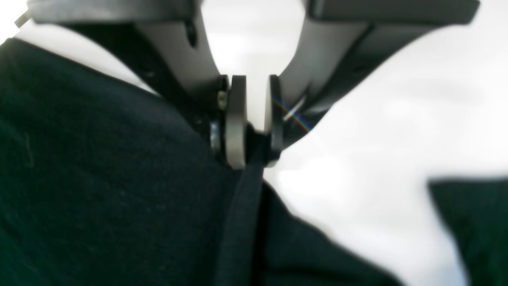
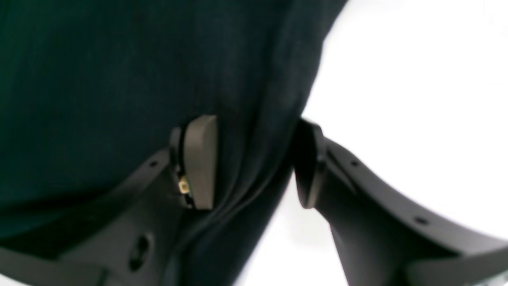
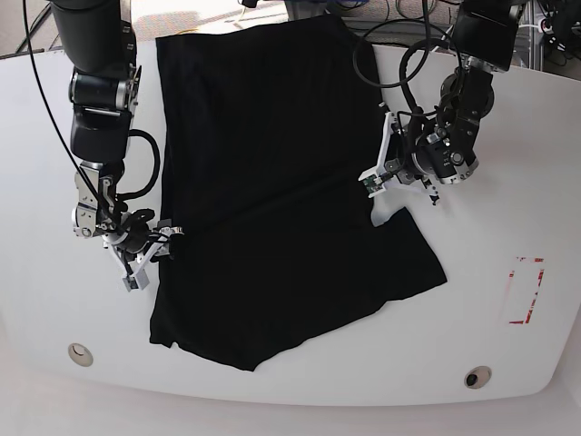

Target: Layout the t-shirt on the table in an organized manner, then fold the t-shirt properly

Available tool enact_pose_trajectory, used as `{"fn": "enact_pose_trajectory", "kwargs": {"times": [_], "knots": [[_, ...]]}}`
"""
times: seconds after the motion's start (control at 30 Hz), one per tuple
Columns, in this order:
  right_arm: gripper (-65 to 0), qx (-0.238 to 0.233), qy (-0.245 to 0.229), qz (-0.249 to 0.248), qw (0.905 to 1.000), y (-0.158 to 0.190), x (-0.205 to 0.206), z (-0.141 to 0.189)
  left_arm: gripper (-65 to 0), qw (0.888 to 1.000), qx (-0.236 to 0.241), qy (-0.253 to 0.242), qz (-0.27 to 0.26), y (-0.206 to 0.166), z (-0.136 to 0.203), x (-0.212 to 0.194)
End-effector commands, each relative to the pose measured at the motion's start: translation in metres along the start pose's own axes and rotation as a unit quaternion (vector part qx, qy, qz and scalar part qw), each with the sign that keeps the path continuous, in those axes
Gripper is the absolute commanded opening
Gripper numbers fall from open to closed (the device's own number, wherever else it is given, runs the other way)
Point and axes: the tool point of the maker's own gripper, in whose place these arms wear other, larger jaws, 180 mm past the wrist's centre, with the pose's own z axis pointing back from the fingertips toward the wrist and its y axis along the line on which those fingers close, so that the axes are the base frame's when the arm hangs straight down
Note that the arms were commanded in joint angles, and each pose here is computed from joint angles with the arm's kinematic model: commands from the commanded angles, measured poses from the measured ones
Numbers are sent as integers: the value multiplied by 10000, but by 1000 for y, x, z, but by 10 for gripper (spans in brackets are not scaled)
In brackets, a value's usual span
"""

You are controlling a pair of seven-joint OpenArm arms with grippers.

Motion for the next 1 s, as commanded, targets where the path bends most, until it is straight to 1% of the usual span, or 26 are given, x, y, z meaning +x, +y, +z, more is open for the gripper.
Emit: {"fn": "enact_pose_trajectory", "kwargs": {"times": [0.0, 0.13, 0.27, 0.37, 0.47, 0.6, 0.73, 0.9, 0.97], "knots": [[-366, -196, -181, 211, 9994, -9, 20, 15, -590, 9993, 326, 147, -95, 26, 11, -7], [-363, -296, -322, 438, 9981, -4, 30, 30, -590, 9978, 584, 270, -177, 49, 22, -15], [-361, -344, -617, 616, 9956, 8, 46, 44, -590, 9956, 830, 364, -244, 71, 34, -21], [-360, -409, -776, 793, 9930, 13, 57, 54, -590, 9938, 997, 411, -284, 86, 43, -22], [-360, -466, -1003, 1040, 9884, 21, 76, 67, -589, 9917, 1160, 446, -316, 100, 51, -23], [-360, -396, -1271, 1149, 9844, 40, 95, 70, -589, 9896, 1334, 431, -335, 115, 61, -20], [-358, -399, -1444, 1107, 9825, 39, 118, 71, -589, 9892, 1360, 470, -280, 122, 61, -22], [-358, -230, -1410, 733, 9870, 30, 135, 51, -589, 9890, 1386, 468, -209, 128, 62, -20], [-358, -125, -1467, 465, 9880, 22, 143, 40, -589, 9887, 1423, 442, -184, 130, 64, -20]]}}
